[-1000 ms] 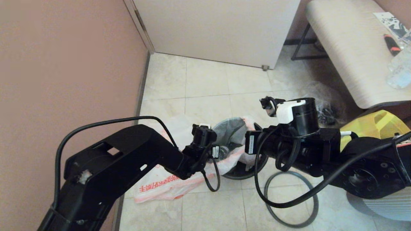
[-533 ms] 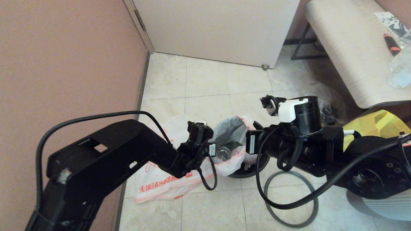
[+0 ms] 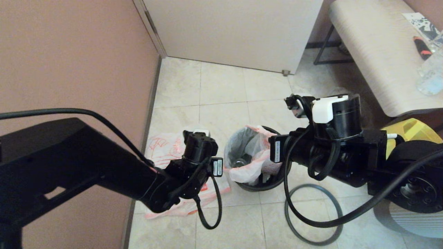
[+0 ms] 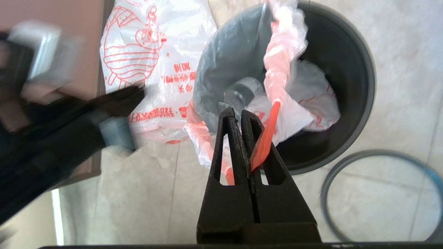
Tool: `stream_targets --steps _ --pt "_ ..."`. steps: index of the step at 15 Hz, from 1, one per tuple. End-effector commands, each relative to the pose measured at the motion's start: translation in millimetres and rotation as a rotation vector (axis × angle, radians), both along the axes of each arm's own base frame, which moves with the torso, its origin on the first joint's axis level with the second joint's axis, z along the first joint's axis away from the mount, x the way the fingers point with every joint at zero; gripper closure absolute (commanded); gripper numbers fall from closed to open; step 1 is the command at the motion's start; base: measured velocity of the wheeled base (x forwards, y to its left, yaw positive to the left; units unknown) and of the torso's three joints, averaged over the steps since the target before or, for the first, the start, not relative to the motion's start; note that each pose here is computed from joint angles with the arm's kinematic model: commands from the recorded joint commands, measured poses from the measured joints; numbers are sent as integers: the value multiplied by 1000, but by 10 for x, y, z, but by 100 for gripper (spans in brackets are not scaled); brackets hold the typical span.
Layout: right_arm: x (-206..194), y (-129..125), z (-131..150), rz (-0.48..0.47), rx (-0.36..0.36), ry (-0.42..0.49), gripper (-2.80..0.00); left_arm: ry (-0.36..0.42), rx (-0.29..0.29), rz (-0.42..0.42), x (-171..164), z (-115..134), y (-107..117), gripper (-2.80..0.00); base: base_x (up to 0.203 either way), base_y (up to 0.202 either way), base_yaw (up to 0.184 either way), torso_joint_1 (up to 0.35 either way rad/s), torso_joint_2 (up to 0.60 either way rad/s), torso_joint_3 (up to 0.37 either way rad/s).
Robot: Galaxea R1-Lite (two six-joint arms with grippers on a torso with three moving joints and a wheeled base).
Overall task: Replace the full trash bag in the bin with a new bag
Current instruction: Place the trash bag on the floor
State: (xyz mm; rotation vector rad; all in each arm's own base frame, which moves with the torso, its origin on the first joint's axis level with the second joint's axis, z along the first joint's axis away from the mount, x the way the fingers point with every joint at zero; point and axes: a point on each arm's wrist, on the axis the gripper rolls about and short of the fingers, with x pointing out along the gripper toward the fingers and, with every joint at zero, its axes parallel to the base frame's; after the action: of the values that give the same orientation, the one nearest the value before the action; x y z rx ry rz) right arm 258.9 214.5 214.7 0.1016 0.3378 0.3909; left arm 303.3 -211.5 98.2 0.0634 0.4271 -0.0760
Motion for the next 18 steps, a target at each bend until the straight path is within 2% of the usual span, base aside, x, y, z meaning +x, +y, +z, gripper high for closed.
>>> stream_targets --steps 1,2,4,5,7,9,10,11,15,18 --pt "-55 21 64 20 -5 -24 0 -46 -20 12 -338 289 199 0 0 0 0 0 0 0" --pt "-81 38 86 38 -26 -42 0 -51 -22 9 -502 339 269 0 0 0 0 0 0 0" --pt "-160 10 169 63 -73 -82 0 -66 -33 -33 -836 400 223 0 0 0 0 0 0 0" --pt "-181 -29 191 59 -93 -81 0 -57 -16 -29 -919 357 244 0 0 0 0 0 0 0" --pt "-251 -118 284 56 -132 -92 0 -47 -4 -23 -1006 324 331 0 0 0 0 0 0 0" --pt "-388 -247 394 57 -213 -103 0 -65 -28 -55 -1055 406 372 0 0 0 0 0 0 0" --pt "-445 -305 433 59 -267 -108 0 -64 -17 -59 -1052 398 369 0 0 0 0 0 0 0" --pt "-483 -344 496 55 -291 -128 0 -61 -2 -60 -1053 382 379 0 0 0 0 0 0 0" --pt "-565 -464 633 -11 -292 -169 0 -55 11 -39 -1118 374 518 0 0 0 0 0 0 0" --pt "-647 -541 749 -18 -273 -208 0 -75 43 -23 -1117 425 630 0 0 0 0 0 0 0"
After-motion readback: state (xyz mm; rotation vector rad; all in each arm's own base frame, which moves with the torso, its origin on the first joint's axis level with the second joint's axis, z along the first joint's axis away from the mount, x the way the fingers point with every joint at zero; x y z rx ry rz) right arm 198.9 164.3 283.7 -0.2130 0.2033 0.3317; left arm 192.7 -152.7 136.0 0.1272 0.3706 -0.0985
